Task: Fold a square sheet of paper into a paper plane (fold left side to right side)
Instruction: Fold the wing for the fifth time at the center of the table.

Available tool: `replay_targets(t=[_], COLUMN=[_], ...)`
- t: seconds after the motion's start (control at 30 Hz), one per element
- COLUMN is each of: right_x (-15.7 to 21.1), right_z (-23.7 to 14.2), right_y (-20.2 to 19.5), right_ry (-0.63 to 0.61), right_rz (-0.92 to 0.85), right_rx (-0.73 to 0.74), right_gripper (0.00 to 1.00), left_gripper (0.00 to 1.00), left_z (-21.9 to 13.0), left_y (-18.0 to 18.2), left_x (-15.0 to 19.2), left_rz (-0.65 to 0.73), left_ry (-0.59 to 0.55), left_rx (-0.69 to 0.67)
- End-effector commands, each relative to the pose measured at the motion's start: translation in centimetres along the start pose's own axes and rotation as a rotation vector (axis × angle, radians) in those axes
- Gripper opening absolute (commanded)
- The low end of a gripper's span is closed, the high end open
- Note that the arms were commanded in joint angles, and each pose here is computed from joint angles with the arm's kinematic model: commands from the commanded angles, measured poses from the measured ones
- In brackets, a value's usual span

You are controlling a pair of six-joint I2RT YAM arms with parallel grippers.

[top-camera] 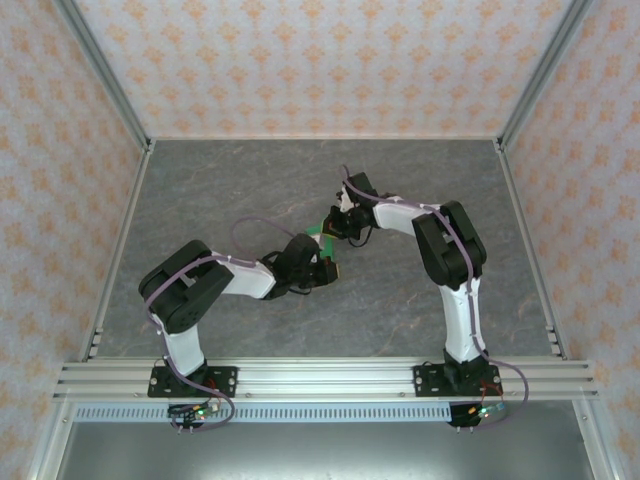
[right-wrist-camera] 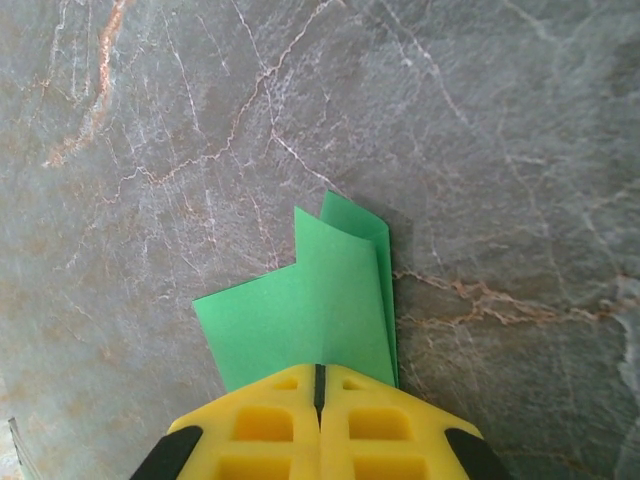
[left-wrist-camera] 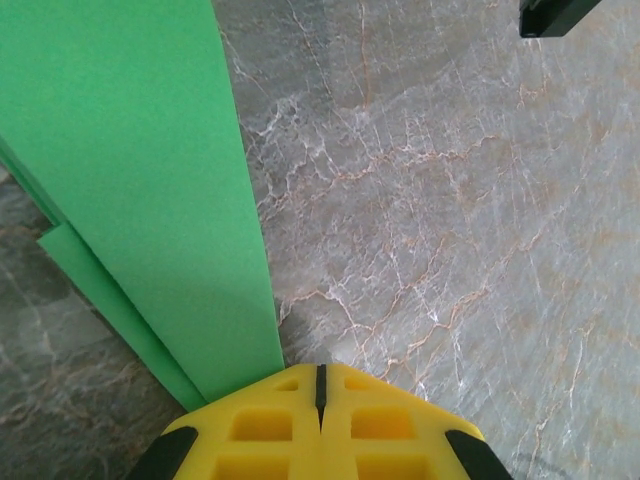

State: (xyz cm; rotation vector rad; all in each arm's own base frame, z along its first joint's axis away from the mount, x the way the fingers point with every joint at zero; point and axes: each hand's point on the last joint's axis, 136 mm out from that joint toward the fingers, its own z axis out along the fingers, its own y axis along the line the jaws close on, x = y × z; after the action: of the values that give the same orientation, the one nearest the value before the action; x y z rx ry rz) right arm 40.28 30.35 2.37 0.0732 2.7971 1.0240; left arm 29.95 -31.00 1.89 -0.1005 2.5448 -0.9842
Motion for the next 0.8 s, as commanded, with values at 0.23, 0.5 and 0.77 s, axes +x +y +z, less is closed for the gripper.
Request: replay_targets(t=[0.23,0.5,0.77], right_x=[0.9,1.0,1.0], right_z=[1.5,1.8,1.9], right_y=[-3.8,-4.3,-4.6], right_ry=[0.046,0.061,0.065], right_rz=[0.029,0.038,0.043], right_rx=[0.143,0.172,0.182], right_gripper=[0.0,0.0,0.0], left_gripper=[0.01,0.01,0.01], left_z=[-1.1,-1.3,-1.5], left_y=[1.8,1.8,2.1], left_x=[5.2,6.0,7.0], left_rz=[0.004,0.004,0.004], left_ry=[0.164,0.178,0.199], left_rx=[-0.085,-0.081,-0.087])
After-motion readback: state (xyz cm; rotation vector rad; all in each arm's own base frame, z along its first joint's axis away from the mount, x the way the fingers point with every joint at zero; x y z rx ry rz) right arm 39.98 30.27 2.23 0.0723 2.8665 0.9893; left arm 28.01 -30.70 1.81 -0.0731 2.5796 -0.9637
